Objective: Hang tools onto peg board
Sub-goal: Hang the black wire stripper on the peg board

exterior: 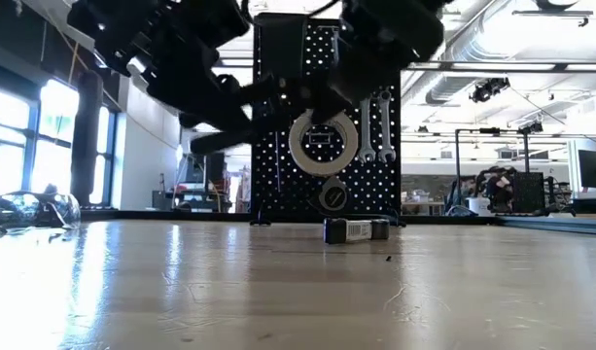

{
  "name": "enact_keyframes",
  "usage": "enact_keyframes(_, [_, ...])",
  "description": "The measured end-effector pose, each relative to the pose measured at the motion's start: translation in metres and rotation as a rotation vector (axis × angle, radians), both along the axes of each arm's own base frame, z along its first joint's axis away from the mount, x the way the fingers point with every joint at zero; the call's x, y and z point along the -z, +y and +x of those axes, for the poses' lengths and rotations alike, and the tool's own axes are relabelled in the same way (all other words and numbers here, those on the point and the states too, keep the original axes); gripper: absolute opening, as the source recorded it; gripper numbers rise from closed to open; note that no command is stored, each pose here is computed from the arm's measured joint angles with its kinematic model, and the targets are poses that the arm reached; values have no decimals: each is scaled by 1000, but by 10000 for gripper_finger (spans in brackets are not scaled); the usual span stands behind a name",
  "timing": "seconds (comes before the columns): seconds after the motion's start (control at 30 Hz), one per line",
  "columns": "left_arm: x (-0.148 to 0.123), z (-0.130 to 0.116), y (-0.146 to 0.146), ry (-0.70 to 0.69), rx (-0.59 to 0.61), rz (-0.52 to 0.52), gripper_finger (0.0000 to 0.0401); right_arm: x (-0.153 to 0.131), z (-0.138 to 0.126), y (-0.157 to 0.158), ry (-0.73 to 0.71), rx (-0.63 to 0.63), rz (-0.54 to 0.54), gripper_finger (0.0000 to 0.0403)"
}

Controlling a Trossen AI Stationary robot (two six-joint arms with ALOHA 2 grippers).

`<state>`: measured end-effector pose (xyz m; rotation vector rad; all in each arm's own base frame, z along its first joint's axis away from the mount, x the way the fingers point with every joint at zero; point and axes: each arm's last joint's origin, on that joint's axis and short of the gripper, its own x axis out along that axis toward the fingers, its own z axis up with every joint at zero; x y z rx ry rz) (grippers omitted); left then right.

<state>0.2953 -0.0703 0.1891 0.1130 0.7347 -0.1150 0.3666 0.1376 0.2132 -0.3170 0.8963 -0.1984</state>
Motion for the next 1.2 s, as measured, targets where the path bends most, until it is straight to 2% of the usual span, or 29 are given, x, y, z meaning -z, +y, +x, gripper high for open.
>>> enact_keyframes(0.1, [4, 1, 1, 58, 17, -9, 168, -11, 2, 1, 3, -9, -20, 0])
enact_keyframes(0.3, [3, 8, -1, 45, 31, -29, 152, -19, 0, -1, 62, -5, -20, 0])
enact_keyframes(0.57, [2, 8, -1, 42, 46, -48, 89, -16, -4, -1, 125, -14, 41, 0])
enact_keyframes(0.73, [2, 8, 0, 37, 50, -42, 61, -16, -3, -3, 128, -12, 49, 0])
enact_keyframes(0.87, [2, 9, 0, 28, 41, -23, 22, -16, -3, -3, 120, 2, 31, 7])
enact_keyframes(0.97, [0, 11, 1, -1, 23, -8, 19, -22, -7, -3, 92, 57, -17, 37])
enact_keyframes(1.07, [-3, 13, 3, -31, 18, 4, 19, -37, -17, 2, 33, 82, -57, 87])
enact_keyframes(1.2, [-5, 15, 3, -58, 28, 7, 19, -63, -35, 9, -50, 106, -44, 158])
